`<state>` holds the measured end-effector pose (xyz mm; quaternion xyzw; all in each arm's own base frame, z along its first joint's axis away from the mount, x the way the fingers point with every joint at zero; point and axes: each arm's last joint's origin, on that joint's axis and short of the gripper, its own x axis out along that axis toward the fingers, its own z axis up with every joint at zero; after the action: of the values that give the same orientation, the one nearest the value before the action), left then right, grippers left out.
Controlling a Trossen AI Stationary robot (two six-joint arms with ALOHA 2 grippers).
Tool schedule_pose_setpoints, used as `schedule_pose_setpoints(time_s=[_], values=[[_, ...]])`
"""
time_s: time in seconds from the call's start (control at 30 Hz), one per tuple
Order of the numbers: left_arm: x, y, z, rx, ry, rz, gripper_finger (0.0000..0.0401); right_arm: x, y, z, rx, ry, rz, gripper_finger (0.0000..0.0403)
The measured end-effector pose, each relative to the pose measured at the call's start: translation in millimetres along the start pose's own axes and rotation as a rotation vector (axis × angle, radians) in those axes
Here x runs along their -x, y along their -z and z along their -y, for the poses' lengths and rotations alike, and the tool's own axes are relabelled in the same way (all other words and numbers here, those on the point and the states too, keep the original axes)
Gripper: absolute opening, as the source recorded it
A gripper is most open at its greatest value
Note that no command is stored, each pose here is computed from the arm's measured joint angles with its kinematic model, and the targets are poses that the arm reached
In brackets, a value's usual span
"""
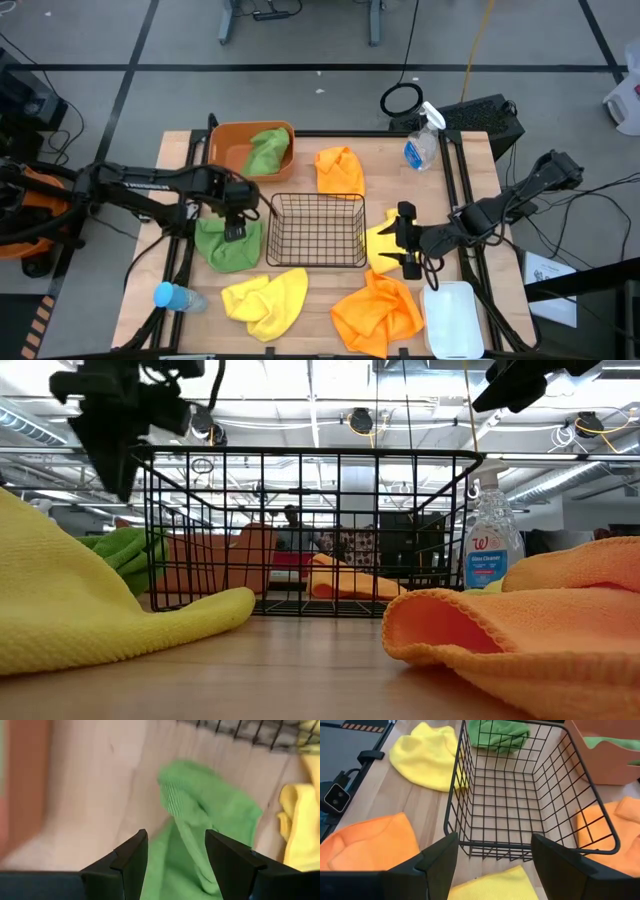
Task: Sort microfiber towel by color & place in baskets
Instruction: Put the green microfiber cloth into the orange bin
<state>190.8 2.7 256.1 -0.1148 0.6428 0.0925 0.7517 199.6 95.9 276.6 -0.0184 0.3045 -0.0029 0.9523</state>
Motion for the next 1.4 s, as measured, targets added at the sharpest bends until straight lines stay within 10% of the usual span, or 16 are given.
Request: schedule_pose_setpoints(time_s=[1.07,1.4], values=[[-115.8,66.8,21.2,0.045,-0.051,0.002,0.02,-3.4,-6.7,-2.8,-0.03,-0.011,0.062,0.0242],[-119.7,63.7,23.0,0.11,-0.028,0.062,0.0054,-13.7,-5.3,-6.5,-0.024,0.017,0.05,0.0242]])
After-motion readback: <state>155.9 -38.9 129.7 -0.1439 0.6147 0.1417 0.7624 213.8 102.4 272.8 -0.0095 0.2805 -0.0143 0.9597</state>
